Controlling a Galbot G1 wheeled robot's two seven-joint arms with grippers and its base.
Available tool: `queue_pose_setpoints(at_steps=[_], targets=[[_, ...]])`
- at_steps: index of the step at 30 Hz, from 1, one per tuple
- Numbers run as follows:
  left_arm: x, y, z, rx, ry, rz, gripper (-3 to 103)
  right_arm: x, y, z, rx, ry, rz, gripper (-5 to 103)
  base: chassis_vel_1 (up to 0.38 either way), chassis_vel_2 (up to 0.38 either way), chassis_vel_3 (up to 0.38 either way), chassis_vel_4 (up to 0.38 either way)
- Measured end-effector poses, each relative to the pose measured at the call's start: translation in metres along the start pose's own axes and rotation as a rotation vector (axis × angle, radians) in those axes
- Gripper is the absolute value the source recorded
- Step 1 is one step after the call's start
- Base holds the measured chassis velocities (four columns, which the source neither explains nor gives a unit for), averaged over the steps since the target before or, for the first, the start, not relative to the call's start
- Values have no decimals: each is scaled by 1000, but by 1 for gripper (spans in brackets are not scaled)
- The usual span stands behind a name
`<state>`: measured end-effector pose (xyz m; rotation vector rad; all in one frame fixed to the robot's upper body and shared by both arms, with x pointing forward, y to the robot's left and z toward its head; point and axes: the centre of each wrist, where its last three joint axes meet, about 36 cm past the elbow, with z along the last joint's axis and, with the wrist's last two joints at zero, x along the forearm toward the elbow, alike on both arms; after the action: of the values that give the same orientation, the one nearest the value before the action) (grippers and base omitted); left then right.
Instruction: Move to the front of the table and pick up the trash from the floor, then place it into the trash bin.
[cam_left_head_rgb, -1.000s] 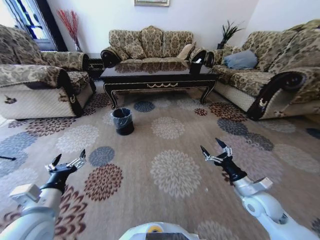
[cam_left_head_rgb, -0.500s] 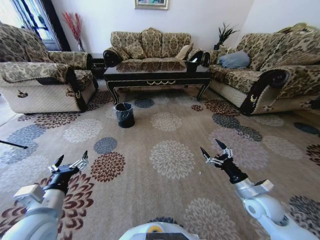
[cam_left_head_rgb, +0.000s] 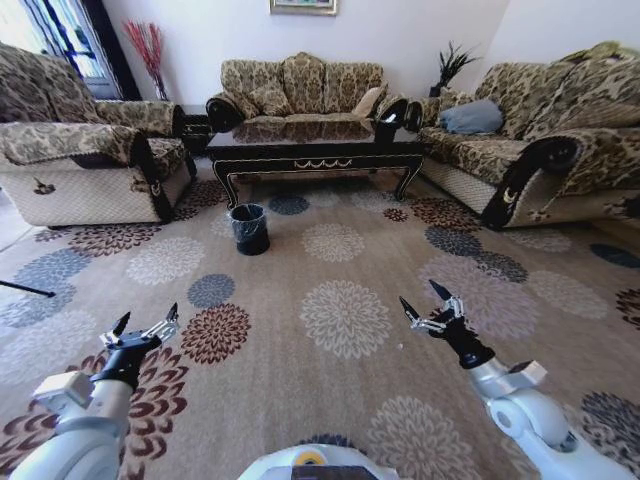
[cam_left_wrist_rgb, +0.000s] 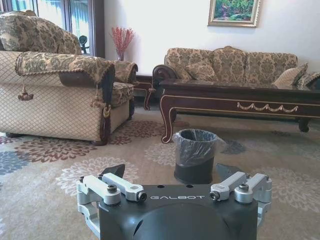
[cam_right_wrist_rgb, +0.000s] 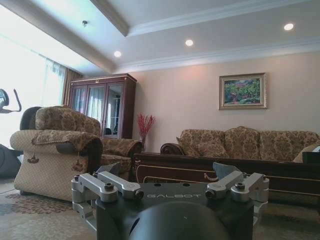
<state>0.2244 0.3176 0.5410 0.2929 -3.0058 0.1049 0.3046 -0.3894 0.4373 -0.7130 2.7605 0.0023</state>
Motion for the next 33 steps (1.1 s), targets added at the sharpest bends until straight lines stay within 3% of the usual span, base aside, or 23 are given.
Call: queue_pose_setpoints(at_steps=[15, 24, 33], targets=[[1, -5, 4, 10, 2, 2, 100, 0, -1, 1, -8, -19, -1, 100, 201, -194, -199, 178], [-1, -6, 3, -3, 11, -32, 100, 0, -2, 2, -1, -26, -5, 100, -33, 26, 26, -26], [-3, -4, -2, -11, -10, 3, 100, -2, -3, 1, 6, -36, -2, 100, 0, 0, 0, 0]])
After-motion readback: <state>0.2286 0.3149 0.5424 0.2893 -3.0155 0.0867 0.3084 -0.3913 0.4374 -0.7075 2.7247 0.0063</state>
